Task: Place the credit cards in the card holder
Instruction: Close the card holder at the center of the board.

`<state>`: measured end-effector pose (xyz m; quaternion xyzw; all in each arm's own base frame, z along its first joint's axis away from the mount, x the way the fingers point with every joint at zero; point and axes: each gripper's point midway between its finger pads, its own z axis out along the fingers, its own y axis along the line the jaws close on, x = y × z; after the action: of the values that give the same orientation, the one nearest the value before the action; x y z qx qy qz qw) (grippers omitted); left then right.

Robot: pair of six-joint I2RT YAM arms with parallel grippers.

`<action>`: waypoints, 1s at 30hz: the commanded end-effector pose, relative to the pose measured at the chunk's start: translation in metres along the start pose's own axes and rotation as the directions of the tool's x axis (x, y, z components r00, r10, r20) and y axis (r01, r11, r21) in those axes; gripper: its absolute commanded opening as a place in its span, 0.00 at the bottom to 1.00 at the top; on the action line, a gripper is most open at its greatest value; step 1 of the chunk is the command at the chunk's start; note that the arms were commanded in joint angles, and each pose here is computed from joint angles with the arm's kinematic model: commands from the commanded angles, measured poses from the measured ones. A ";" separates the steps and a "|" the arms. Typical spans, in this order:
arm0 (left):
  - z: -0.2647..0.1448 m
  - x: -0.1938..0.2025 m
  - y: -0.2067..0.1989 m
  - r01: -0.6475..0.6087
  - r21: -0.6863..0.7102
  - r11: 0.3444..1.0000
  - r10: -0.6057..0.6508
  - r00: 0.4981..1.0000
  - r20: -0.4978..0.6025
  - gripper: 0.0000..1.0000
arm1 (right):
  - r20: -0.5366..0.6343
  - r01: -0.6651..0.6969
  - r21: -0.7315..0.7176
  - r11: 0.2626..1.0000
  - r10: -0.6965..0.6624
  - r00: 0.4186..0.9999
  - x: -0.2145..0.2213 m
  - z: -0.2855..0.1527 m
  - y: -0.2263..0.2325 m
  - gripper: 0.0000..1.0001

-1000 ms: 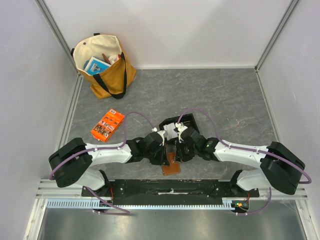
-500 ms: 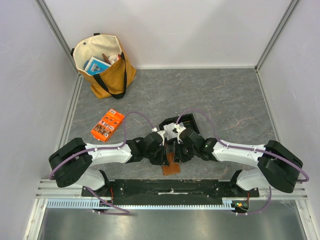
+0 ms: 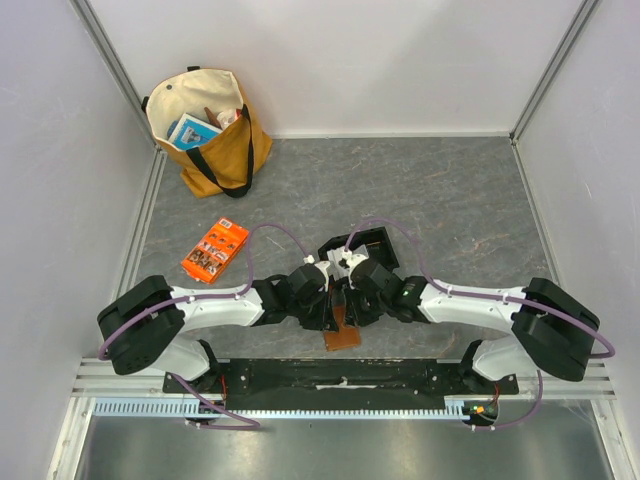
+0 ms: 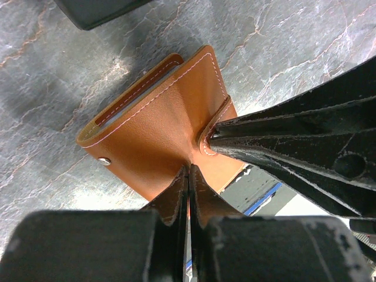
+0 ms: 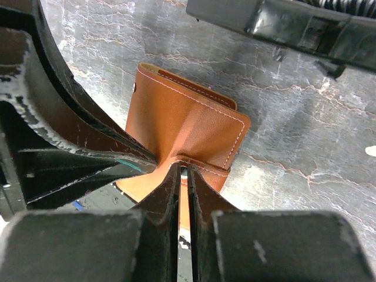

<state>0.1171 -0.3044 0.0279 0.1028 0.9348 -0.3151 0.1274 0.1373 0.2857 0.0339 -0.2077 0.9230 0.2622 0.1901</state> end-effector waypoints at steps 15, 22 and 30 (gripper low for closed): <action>0.002 0.003 0.016 -0.011 -0.074 0.997 0.012 1.000 0.013 0.04 | -0.159 0.068 0.363 0.929 -0.010 0.987 0.073 0.012 -0.056 0.03; -0.002 -0.002 0.015 -0.011 -0.068 0.998 0.014 0.999 0.043 0.09 | -0.089 0.024 0.391 0.920 0.012 0.996 0.065 0.005 -0.058 0.23; -0.047 -0.044 0.003 -0.006 -0.069 0.998 0.025 0.962 0.274 0.64 | 0.359 -0.048 0.206 0.977 -0.029 0.933 -0.076 -0.064 0.010 0.59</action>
<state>0.1275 -0.2929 0.0463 0.0902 0.9298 -0.3078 0.1804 0.1459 0.2740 0.0528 -0.1612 0.9286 0.1710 0.2871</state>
